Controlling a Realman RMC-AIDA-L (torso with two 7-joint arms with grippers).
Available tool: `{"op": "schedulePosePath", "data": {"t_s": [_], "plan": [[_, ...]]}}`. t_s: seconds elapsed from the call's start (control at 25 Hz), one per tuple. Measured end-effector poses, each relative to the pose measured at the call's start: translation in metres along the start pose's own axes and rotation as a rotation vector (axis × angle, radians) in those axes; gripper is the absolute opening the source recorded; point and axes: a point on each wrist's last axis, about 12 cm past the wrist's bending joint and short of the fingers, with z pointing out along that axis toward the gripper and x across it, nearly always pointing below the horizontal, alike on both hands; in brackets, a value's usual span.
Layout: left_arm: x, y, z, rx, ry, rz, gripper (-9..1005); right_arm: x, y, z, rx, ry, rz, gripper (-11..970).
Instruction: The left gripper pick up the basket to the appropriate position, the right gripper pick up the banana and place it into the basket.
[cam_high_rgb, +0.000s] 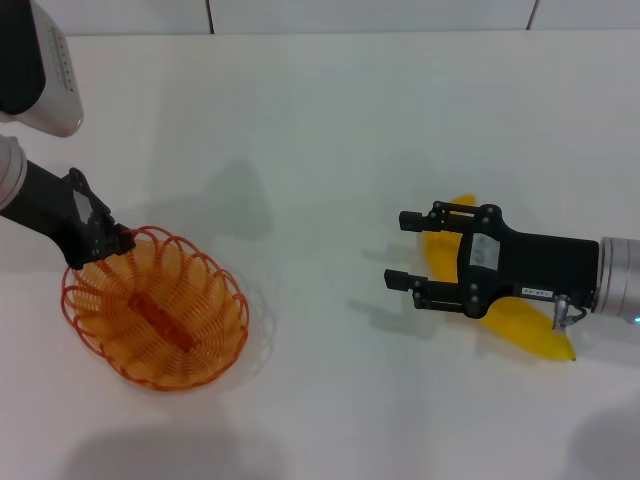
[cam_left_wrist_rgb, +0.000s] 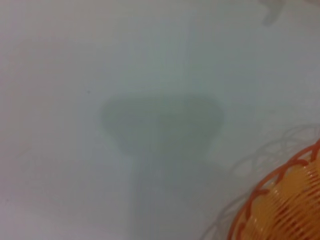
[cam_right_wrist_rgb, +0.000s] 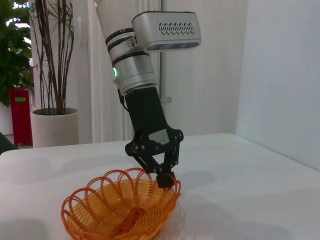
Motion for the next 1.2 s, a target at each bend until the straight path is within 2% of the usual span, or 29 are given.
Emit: {"op": "schedulePosePath", "data": {"t_s": [0.6, 0.88, 1.04, 1.12, 1.16, 1.2], "plan": [[-0.005, -0.002, -0.005, 0.024, -0.015, -0.030, 65, 0.002, 0.001, -0.002, 0.005, 0.003, 0.004, 705], [-0.010, -0.002, -0.036, 0.071, -0.180, -0.125, 60, 0.003, 0.001, -0.004, 0.012, 0.010, 0.006, 706], [-0.005, 0.004, -0.046, 0.043, -0.270, -0.267, 51, 0.003, 0.001, -0.004, 0.014, 0.013, 0.005, 704], [-0.002, 0.008, -0.043, 0.019, -0.284, -0.354, 48, 0.003, 0.001, -0.004, 0.014, 0.011, 0.006, 704], [-0.002, 0.008, -0.043, 0.019, -0.284, -0.354, 47, 0.003, 0.000, -0.003, 0.014, 0.009, 0.005, 704], [0.001, 0.010, -0.029, -0.006, -0.274, -0.462, 46, 0.002, 0.000, -0.002, 0.013, 0.007, 0.004, 704]]}}
